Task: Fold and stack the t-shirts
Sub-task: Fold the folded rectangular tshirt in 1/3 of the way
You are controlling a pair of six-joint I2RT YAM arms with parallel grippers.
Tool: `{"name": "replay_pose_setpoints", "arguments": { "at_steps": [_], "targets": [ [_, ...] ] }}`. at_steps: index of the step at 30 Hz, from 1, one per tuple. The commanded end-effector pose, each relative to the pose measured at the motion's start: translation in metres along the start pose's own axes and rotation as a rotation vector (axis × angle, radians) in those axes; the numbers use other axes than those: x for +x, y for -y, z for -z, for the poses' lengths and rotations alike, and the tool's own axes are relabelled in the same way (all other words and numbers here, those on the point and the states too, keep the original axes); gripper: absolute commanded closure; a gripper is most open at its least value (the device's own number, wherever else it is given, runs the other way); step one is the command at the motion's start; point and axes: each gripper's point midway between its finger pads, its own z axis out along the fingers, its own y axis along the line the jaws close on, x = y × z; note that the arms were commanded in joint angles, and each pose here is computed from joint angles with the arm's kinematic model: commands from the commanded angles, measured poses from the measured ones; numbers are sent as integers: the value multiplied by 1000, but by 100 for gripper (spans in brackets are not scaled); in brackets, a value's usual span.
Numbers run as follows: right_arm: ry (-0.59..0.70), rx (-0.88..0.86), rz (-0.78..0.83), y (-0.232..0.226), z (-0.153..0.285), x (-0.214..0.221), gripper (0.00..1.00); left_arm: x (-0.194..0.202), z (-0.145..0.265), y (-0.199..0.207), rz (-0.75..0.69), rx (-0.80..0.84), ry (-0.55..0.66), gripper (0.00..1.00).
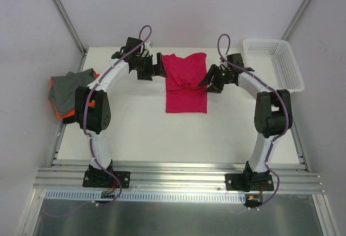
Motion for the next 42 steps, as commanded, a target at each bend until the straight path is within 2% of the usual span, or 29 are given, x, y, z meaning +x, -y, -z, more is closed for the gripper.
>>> {"name": "replay_pose_setpoints", "arguments": {
  "at_steps": [1,6,11,18,21,28,33,39,42],
  "targets": [
    [-54,19,153,-9,1,24,43,-10,37,6,-72,-36,62,1],
    [-113,-8,199,-26,-26,41,44,-20,53,3,-96,-68,112,1],
    [-146,-21,154,-26,-50,42,44,-19,57,-8,-70,-77,99,1],
    [-141,-31,111,-19,-77,20,46,-17,60,-29,-56,-123,91,1],
    [-99,-44,111,-22,-83,3,46,-13,56,-35,-47,-134,77,1],
    [29,-89,146,-44,-82,-53,46,-1,54,-43,-46,-156,55,1],
    [170,-129,205,-70,-72,-106,46,12,55,-47,-43,-163,32,1],
    [197,-146,233,-81,-63,-110,46,17,52,-42,-35,-140,14,1],
    [215,-143,258,-90,-28,-107,46,15,54,-39,-25,-139,20,1]
  ]
}}
